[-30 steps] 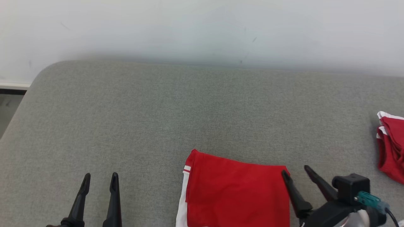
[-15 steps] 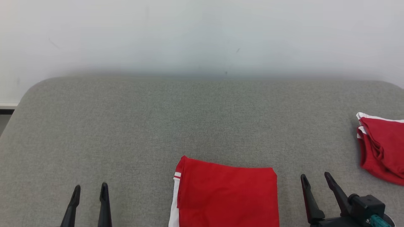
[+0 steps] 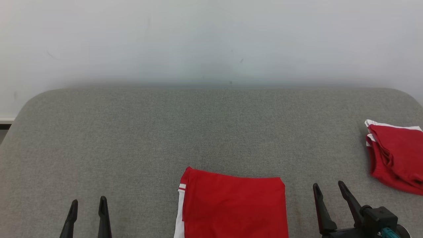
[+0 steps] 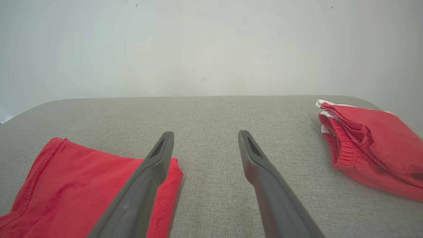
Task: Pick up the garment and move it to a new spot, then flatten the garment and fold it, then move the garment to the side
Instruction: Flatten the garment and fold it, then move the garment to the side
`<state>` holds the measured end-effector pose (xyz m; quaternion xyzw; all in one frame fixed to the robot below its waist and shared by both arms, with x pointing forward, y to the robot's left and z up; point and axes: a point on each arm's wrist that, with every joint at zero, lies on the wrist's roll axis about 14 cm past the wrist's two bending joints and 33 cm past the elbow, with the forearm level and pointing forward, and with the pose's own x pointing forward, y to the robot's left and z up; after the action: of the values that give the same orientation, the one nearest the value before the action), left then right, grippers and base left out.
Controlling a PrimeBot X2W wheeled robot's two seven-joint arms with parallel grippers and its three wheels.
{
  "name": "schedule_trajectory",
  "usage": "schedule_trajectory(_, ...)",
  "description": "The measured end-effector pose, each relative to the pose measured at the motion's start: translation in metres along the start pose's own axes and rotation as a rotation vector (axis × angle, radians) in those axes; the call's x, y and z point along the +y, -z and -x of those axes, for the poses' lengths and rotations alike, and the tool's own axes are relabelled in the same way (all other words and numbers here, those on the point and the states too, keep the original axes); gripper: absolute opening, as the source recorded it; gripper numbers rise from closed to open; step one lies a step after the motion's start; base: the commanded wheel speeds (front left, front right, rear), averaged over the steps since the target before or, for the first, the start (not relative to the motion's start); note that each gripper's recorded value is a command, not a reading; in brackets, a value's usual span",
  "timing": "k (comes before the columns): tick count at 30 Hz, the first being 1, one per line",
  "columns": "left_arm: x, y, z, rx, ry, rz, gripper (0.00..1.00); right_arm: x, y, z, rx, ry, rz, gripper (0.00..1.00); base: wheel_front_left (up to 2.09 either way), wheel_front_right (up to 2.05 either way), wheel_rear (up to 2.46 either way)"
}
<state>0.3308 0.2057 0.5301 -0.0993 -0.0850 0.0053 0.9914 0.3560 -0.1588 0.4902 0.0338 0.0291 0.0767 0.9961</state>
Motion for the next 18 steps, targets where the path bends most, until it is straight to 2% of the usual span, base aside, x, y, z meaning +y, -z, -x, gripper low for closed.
schedule_trajectory(10, -0.004, 0.006, -0.002, 0.018, 0.011, 0.005, 1.00, 0.001, 0.005, -0.004, 0.041, 0.004, -0.011, 1.00, 0.00, 0.00, 0.00)
schedule_trajectory(12, -0.005, 0.008, -0.002, 0.022, 0.011, 0.006, 1.00, -0.004, 0.021, -0.003, 0.150, 0.029, -0.074, 1.00, 0.00, 0.00, 0.00)
schedule_trajectory(15, -0.005, 0.009, -0.003, 0.025, 0.012, 0.007, 1.00, 0.002, 0.059, 0.008, 0.413, 0.015, -0.187, 1.00, 0.00, 0.00, 0.00)
schedule_trajectory(18, -0.005, 0.009, -0.003, 0.026, 0.012, 0.007, 1.00, 0.003, 0.050, 0.008, 0.494, 0.000, -0.220, 1.00, 0.00, 0.00, 0.00)
